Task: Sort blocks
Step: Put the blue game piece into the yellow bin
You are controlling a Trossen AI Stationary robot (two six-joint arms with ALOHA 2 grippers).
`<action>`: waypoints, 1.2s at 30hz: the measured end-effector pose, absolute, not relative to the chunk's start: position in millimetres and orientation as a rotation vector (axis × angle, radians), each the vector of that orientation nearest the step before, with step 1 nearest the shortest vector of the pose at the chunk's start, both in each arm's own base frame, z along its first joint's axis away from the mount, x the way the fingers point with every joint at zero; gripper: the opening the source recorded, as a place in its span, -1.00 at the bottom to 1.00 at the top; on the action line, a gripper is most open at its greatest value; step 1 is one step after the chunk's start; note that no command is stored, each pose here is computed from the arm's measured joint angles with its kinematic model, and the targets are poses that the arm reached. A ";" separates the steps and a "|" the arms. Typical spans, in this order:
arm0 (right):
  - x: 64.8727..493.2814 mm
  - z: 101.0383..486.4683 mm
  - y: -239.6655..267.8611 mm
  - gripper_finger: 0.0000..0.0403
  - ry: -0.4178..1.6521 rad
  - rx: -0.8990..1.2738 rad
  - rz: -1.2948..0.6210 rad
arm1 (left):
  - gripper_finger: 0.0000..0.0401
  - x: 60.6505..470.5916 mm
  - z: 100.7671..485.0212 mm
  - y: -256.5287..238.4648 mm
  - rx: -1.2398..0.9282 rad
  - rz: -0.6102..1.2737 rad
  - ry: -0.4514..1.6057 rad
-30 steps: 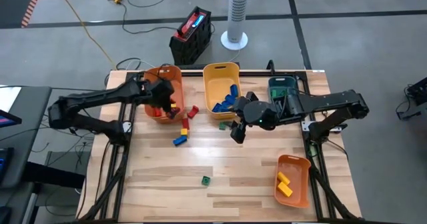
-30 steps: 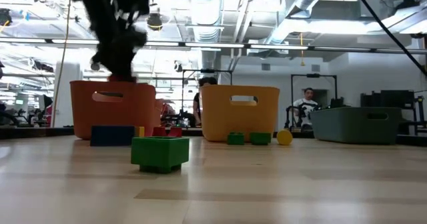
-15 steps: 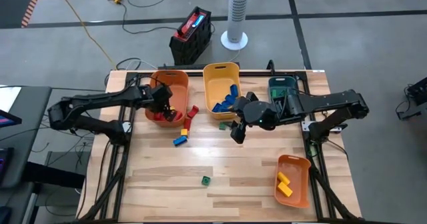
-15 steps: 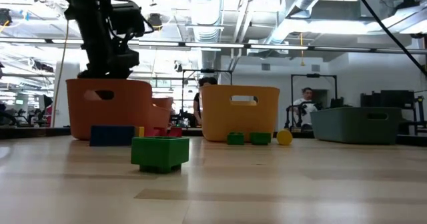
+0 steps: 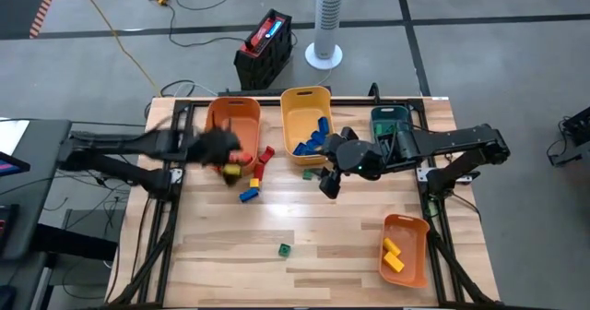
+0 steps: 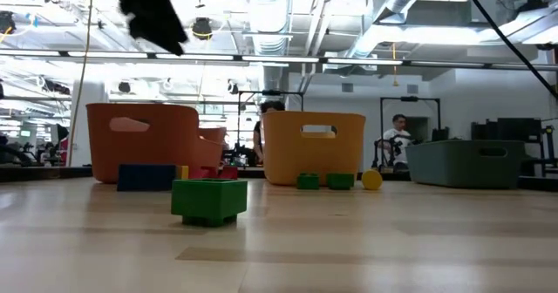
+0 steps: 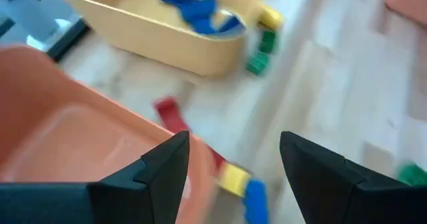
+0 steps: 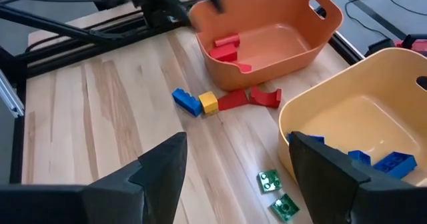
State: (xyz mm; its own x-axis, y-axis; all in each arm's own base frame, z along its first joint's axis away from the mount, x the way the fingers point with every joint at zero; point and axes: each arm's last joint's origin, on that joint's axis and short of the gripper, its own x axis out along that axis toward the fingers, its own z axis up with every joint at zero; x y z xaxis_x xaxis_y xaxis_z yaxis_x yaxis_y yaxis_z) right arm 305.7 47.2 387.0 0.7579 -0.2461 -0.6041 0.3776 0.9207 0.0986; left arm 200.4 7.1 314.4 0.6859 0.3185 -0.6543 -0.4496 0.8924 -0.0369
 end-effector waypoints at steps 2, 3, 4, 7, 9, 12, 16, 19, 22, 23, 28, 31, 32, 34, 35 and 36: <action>305.4 386.6 46.6 0.36 0.630 0.218 -0.345 | 0.14 196.3 305.6 -20.7 -0.217 0.401 0.688; 305.5 386.7 46.5 0.36 0.628 0.216 -0.344 | 0.14 194.0 301.3 -32.8 -0.238 0.387 0.686; 305.6 386.8 46.5 0.36 0.628 0.214 -0.343 | 0.14 191.7 297.0 -43.9 -0.259 0.373 0.684; 305.7 386.8 45.8 0.36 0.631 0.193 -0.338 | 0.14 187.8 278.1 -68.9 -0.282 0.359 0.723; 305.9 386.8 44.1 0.36 0.631 0.192 -0.342 | 0.14 189.2 264.3 -79.2 -0.270 0.370 0.778; 306.4 386.8 41.1 0.36 0.630 0.193 -0.351 | 0.14 198.6 247.4 -86.7 -0.243 0.400 0.846; 306.5 386.9 40.3 0.36 0.630 0.194 -0.354 | 0.14 216.1 223.5 -91.5 -0.243 0.415 0.951; 306.4 386.9 41.3 0.36 0.630 0.193 -0.350 | 0.14 225.4 207.6 -90.0 -0.301 0.466 1.021; 306.1 386.9 43.8 0.36 0.630 0.191 -0.342 | 0.15 231.9 197.1 -86.0 -0.335 0.512 1.061; 306.1 386.9 44.0 0.36 0.630 0.191 -0.342 | 0.15 233.8 194.3 -84.8 -0.334 0.522 1.068; 306.1 386.9 43.9 0.36 0.630 0.191 -0.342 | 0.15 245.2 178.9 -80.5 -0.261 0.518 1.108; 306.1 386.9 43.9 0.36 0.630 0.191 -0.342 | 0.15 252.3 165.0 -78.2 -0.179 0.517 1.146; 306.1 386.9 44.0 0.36 0.630 0.191 -0.342 | 0.15 254.8 161.7 -77.1 -0.159 0.521 1.152; 305.9 386.9 45.4 0.36 0.630 0.190 -0.338 | 0.15 257.6 156.0 -74.6 -0.146 0.541 1.164; 305.9 386.9 45.4 0.36 0.630 0.190 -0.338 | 0.15 258.5 153.8 -73.4 -0.143 0.552 1.168; 305.9 386.9 45.5 0.36 0.630 0.190 -0.337 | 0.14 259.0 152.9 -72.4 -0.146 0.559 1.170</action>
